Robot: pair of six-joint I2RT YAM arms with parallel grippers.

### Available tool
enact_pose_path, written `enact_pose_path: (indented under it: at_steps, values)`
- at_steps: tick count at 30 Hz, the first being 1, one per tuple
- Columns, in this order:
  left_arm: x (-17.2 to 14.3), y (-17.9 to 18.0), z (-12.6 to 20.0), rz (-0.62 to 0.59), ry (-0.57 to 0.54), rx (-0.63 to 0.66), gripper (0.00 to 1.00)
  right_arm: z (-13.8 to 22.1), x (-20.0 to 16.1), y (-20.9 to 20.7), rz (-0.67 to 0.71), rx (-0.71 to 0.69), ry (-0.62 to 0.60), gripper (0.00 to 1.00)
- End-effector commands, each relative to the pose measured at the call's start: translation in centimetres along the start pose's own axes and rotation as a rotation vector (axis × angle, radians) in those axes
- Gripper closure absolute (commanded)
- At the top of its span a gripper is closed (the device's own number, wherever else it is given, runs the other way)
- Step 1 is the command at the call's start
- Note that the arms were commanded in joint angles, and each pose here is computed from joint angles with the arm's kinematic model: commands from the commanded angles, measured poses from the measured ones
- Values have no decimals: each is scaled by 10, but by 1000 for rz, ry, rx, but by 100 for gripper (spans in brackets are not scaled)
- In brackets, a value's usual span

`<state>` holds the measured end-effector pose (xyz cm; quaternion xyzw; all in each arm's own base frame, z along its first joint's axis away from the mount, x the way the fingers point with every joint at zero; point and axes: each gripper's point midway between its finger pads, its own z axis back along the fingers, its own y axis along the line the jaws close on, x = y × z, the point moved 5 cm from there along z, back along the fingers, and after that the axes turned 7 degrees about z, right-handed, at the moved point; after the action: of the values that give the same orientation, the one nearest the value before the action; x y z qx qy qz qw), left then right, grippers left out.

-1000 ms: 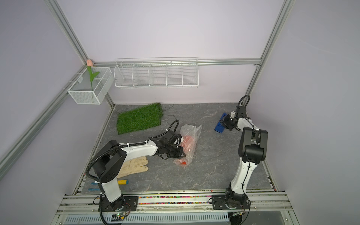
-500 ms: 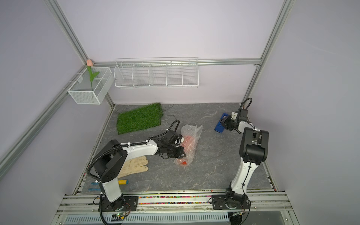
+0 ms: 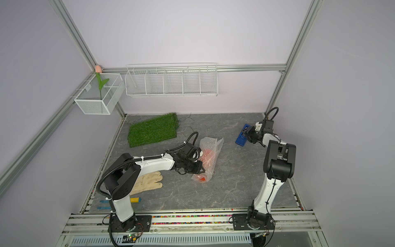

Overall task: Wrap wine glasses in bubble wrap
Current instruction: Tear off the tape using the Tape Cutter.

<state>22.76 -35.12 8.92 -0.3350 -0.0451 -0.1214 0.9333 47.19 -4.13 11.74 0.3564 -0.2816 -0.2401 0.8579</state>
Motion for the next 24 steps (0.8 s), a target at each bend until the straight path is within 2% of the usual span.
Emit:
enact_pose_path:
  at_steps: [1, 11, 20, 24]
  values:
    - [-6, 13, -11, -1, 30, 65, 96, -11, -16, -21, -74, -20, 47, 55]
    - [-4, 11, -12, -4, 29, 68, 96, -1, -16, -2, -64, 49, 21, 66]
    - [-4, 10, -13, -11, 32, 72, 96, 10, -13, 10, -44, 57, 0, 91]
    - [-4, 10, -13, -12, 32, 73, 96, 16, -12, 18, -39, 73, -5, 93]
